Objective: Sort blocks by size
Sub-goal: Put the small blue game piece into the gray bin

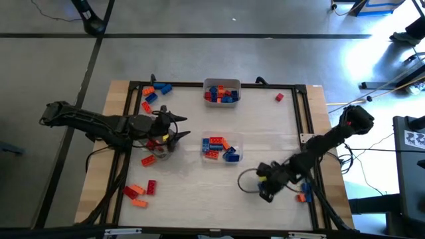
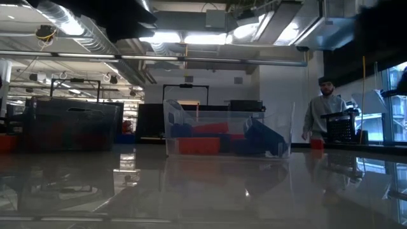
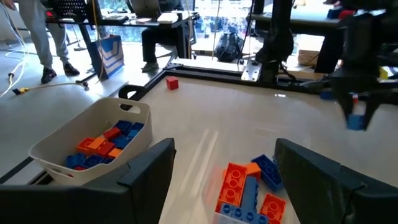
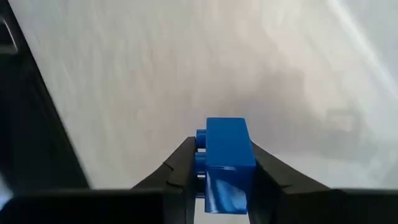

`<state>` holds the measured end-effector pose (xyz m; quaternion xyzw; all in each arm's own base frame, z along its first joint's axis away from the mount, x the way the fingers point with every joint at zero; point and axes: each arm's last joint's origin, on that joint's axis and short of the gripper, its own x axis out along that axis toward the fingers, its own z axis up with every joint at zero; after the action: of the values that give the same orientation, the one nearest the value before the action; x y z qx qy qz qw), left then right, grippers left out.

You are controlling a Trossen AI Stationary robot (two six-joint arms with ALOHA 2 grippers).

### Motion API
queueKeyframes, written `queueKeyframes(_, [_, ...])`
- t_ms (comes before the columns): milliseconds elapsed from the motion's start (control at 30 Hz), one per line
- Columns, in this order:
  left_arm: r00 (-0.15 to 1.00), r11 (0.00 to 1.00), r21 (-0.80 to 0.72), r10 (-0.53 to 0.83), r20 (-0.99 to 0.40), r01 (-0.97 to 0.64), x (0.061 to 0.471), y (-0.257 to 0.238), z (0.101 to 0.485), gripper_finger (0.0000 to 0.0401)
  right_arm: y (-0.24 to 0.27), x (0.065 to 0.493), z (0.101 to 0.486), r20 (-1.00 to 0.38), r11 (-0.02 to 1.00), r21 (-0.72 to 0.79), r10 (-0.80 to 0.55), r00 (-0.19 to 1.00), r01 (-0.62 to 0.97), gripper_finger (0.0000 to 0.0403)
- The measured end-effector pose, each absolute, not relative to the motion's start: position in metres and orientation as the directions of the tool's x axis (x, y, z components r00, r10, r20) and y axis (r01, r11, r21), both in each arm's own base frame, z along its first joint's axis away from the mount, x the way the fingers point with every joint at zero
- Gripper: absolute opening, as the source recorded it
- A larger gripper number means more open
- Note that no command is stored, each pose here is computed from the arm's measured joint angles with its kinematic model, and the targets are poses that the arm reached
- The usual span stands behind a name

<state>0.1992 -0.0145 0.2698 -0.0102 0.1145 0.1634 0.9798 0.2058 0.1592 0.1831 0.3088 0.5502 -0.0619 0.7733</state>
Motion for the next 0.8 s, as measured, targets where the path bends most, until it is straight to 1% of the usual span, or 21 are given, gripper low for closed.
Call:
queueKeyframes(200, [0.922, 0.946, 0.018, 0.318, -0.219, -0.322, 0.185, -0.013, 0.277, 0.0265, 0.117, 0.226, 0.2, -0.85, 0.868, 0.362, 0.157, 0.503, 0.341, 0.0092])
queueKeyframes(300, [0.917, 0.947, 0.034, 0.319, -0.238, -0.321, 0.181, -0.012, 0.277, 0.0265, 0.094, 0.234, 0.211, -0.803, 0.898, 0.298, 0.053, 0.593, 0.324, 0.0091])
queueKeyframes(467, [0.913, 0.947, 0.049, 0.32, -0.253, -0.319, 0.181, -0.012, 0.275, 0.0265, 0.054, 0.254, 0.226, -0.679, 0.927, 0.184, -0.121, 0.724, 0.327, 0.0096])
queueKeyframes(600, [0.907, 0.946, 0.048, 0.321, -0.271, -0.32, 0.18, -0.012, 0.266, 0.0265, 0.02, 0.269, 0.232, -0.599, 0.934, 0.11, -0.211, 0.772, 0.34, 0.0091])
queueKeyframes(733, [0.902, 0.942, 0.023, 0.326, -0.284, -0.334, 0.18, -0.011, 0.255, 0.0265, -0.018, 0.275, 0.238, -0.53, 0.908, 0.069, -0.317, 0.787, 0.413, 0.0092])
queueKeyframes(800, [0.903, 0.941, 0.014, 0.328, -0.277, -0.337, 0.18, -0.011, 0.252, 0.0265, -0.037, 0.275, 0.238, -0.514, 0.89, 0.035, -0.374, 0.772, 0.455, 0.0095])
